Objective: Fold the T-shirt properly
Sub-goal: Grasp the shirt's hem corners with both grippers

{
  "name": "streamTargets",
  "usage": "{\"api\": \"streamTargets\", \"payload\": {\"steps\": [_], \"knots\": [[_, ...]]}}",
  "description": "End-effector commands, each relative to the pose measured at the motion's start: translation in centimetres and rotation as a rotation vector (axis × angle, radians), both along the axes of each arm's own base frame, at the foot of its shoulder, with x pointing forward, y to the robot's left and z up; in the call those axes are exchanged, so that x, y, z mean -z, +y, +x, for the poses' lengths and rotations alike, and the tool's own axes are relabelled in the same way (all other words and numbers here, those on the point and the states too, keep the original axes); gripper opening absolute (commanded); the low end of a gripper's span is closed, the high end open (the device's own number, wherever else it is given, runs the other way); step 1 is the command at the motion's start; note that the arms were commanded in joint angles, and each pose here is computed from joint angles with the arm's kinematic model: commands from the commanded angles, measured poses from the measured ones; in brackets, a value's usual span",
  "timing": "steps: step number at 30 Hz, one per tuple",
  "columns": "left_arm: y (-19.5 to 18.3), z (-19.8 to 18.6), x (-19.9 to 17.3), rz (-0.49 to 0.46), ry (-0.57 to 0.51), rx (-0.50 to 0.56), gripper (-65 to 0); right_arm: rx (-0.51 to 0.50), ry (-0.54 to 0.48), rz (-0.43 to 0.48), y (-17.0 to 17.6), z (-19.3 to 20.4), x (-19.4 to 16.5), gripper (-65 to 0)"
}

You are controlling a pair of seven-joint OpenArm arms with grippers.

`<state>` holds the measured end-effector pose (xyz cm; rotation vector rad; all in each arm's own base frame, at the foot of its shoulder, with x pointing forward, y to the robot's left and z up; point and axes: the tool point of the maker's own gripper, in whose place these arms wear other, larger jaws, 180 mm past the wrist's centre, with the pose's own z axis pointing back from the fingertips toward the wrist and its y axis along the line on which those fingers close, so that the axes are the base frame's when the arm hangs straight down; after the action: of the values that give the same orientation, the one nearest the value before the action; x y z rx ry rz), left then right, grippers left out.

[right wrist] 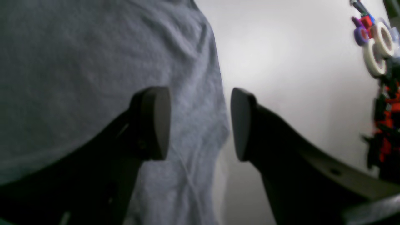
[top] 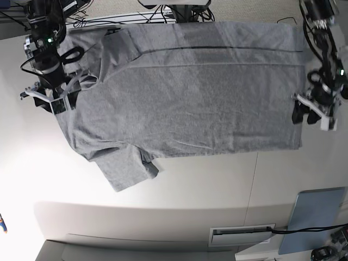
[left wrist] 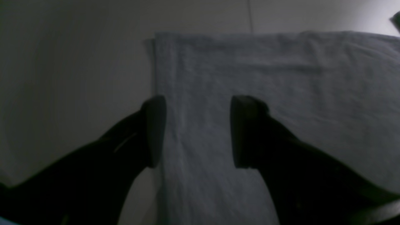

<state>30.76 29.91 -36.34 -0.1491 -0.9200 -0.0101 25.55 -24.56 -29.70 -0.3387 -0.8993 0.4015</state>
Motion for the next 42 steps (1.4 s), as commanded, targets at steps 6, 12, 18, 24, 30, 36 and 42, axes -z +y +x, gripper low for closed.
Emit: {"api": "streamTargets", "payload": {"steps": [6,12,18,24,30,36,42], "knots": [[2.4,5.7,0.8,0.03,0.042,-0.094,-31.3,-0.032,-0.048,0.014,1.0,0.9,-1.1,-34.1],[3.8,9.5,0.5,0.003,0.048,-0.149,-31.3,-0.026,-0.036,0.029,1.2,0.7,-0.8,-34.1],[4.6,10.5,2.6,-0.077,0.11,-0.214,-31.3,-0.026,-0.037,0.029,1.2,0.7,-0.8,-34.1],[3.4,10.3,4.5,-0.109,0.165,-0.138,-31.3,-0.026,-0.039,0.029,1.2,0.7,-0.9,-34.1],[1.5,9.5,5.3,-0.131,0.208,-0.046,-31.7,-0.026,-0.047,0.028,1.2,1.0,-1.1,-34.1],[0.8,9.1,5.4,-0.135,0.224,0.005,-53.6,-0.026,-0.054,0.028,1.2,1.2,-1.3,-34.1],[0.3,9.1,5.3,-0.138,0.218,0.039,-65.0,-0.019,-0.072,0.027,0.9,2.1,-1.6,-34.1]]}}
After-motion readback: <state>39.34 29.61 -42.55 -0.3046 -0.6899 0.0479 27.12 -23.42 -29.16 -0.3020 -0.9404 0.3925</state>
